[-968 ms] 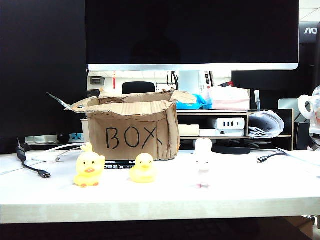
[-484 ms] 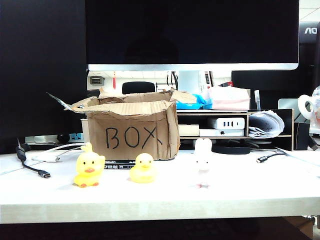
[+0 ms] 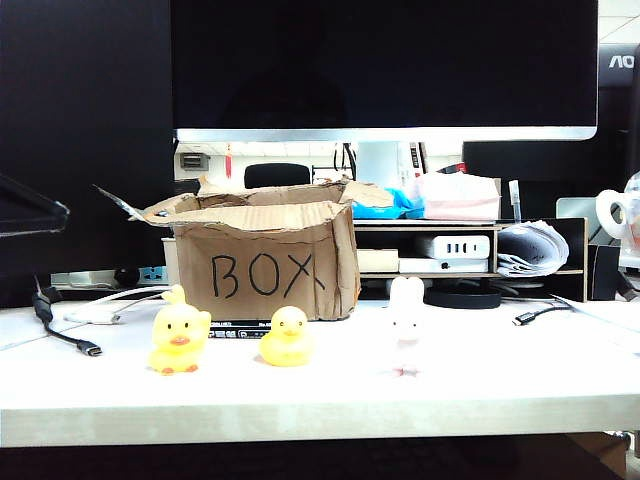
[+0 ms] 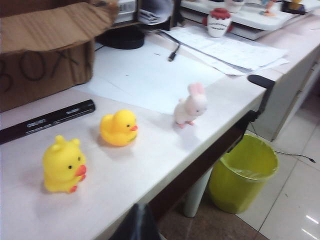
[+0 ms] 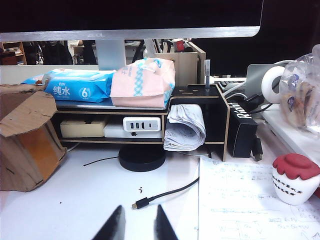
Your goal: Put the doll that is least similar in color compared to the others into the paper box.
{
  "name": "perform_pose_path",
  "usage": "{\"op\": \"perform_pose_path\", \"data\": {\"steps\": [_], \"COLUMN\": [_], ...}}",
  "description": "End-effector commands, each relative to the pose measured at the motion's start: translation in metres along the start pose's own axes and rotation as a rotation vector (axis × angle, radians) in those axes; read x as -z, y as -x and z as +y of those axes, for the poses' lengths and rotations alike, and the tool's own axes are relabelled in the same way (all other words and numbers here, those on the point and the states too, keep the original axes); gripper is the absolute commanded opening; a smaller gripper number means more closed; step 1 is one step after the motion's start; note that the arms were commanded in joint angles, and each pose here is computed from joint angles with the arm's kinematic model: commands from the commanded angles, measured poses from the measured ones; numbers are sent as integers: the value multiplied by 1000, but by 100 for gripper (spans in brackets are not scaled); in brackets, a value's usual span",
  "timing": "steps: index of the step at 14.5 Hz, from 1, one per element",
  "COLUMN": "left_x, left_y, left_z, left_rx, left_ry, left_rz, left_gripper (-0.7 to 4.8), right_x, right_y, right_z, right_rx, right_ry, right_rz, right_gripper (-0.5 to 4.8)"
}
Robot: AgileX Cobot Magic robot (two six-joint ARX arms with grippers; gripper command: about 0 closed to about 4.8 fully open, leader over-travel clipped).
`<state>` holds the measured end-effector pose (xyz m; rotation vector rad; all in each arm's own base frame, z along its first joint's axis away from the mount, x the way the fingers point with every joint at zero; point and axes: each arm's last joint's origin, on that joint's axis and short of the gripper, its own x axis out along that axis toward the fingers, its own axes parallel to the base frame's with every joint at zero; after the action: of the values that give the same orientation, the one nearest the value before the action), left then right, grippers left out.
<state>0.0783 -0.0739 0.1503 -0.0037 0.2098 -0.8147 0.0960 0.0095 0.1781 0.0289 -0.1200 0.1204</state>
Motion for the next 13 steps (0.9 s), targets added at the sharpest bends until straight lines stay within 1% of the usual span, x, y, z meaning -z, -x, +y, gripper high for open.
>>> {"op": "perform_pose_path", "data": {"steps": [1, 2, 3, 5, 6, 7, 10, 11, 12, 13], "left_x": [4, 5, 5, 5, 5, 5, 5, 5, 5, 5], "left_y": [-4, -5, -5, -5, -5, -5, -5, -5, -5, -5], "left_z": [0, 1, 1, 1, 1, 1, 1, 1, 1, 1], "left_rx": [-3, -5, -5, -5, -5, -5, -5, -5, -5, -5], "left_ry": [4, 6, 5, 6, 5, 6, 6, 6, 6, 5], "left_rz": [53, 74, 74, 74, 74, 74, 74, 74, 74, 74], "left_gripper": [-5, -5, -5, -5, -5, -5, -5, -5, -5, -5], "right_x": [0, 0, -3, -10, -14, -15, -17, -18, -20, -22], "right_y": [0, 0, 0, 1, 1, 2, 2, 2, 2, 3], "right_z": [0, 0, 0, 3, 4, 4, 5, 5, 6, 6], "right_rx": [-4, -5, -6, -109, -140, -147, -161, -186, -185, -197], "right_ry": [0, 0, -1, -35, -46, -122, -278, -281, -285, -290], "right_rz": [-7, -8, -41, -109, -151, -156, -141, -119, -74, -8], "right_gripper": [85, 85, 85, 85, 67, 53, 53, 52, 40, -10]}}
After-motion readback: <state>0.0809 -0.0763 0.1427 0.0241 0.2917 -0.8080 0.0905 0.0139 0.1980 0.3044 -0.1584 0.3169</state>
